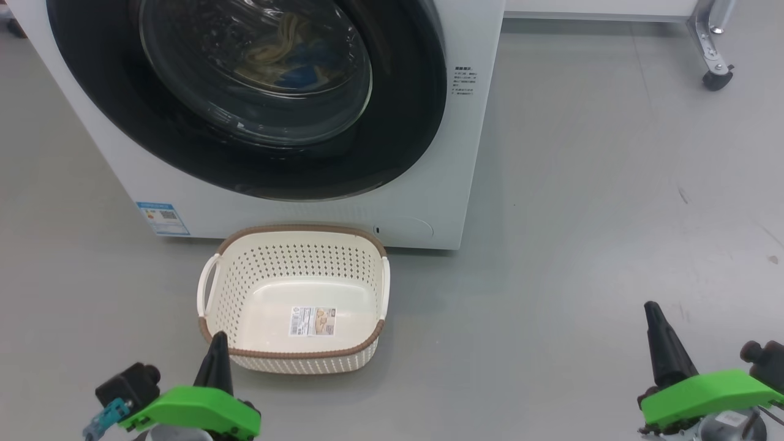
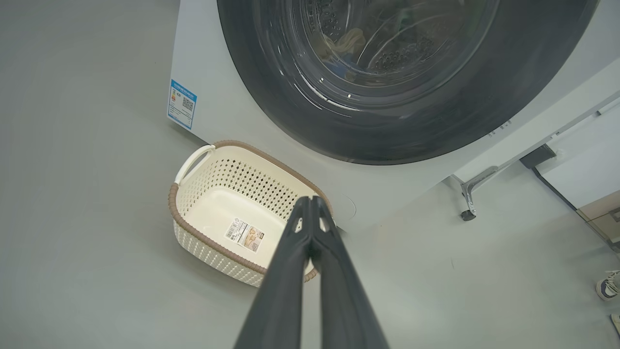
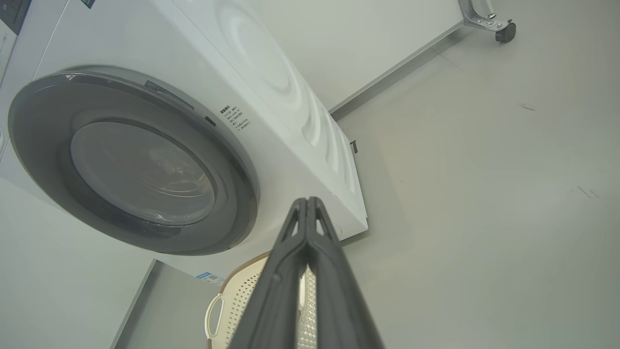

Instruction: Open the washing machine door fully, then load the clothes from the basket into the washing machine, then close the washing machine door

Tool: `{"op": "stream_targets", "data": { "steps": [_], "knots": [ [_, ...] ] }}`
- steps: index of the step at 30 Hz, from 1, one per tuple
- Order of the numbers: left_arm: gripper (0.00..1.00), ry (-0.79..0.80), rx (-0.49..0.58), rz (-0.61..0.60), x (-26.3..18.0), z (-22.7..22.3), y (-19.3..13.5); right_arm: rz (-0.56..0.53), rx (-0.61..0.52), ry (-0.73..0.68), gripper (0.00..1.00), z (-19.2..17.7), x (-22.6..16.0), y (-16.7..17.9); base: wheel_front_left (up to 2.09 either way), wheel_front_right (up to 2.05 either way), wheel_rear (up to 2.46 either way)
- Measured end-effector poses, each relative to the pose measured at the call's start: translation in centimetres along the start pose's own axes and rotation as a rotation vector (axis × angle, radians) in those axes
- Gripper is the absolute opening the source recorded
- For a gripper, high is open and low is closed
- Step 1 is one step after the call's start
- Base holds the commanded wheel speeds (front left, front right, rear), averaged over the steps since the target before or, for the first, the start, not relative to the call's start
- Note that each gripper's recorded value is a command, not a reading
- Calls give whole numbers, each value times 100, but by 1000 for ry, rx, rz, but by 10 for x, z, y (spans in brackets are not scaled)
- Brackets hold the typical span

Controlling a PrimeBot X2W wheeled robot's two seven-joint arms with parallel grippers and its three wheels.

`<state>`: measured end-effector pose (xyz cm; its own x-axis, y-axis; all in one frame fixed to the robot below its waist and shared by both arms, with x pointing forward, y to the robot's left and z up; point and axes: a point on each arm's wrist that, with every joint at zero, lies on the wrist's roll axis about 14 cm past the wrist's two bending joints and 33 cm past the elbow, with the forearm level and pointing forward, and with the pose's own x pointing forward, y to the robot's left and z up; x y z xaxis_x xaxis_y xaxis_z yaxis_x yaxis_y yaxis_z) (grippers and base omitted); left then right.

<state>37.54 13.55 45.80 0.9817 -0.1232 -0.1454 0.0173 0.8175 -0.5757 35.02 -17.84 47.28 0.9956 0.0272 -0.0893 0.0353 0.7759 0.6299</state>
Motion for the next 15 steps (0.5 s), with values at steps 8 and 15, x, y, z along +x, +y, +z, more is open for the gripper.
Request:
{"op": "stream_targets", "data": {
  "steps": [8, 15],
  "knots": [
    [0, -2, -92, 14, 0, 4, 4, -9, 89, 4, 0, 0, 2, -2, 0, 0, 0],
    [0, -8, -177, 23, 1, 8, 7, -19, 167, 0, 0, 0, 2, -5, 0, 0, 0]
  ]
}}
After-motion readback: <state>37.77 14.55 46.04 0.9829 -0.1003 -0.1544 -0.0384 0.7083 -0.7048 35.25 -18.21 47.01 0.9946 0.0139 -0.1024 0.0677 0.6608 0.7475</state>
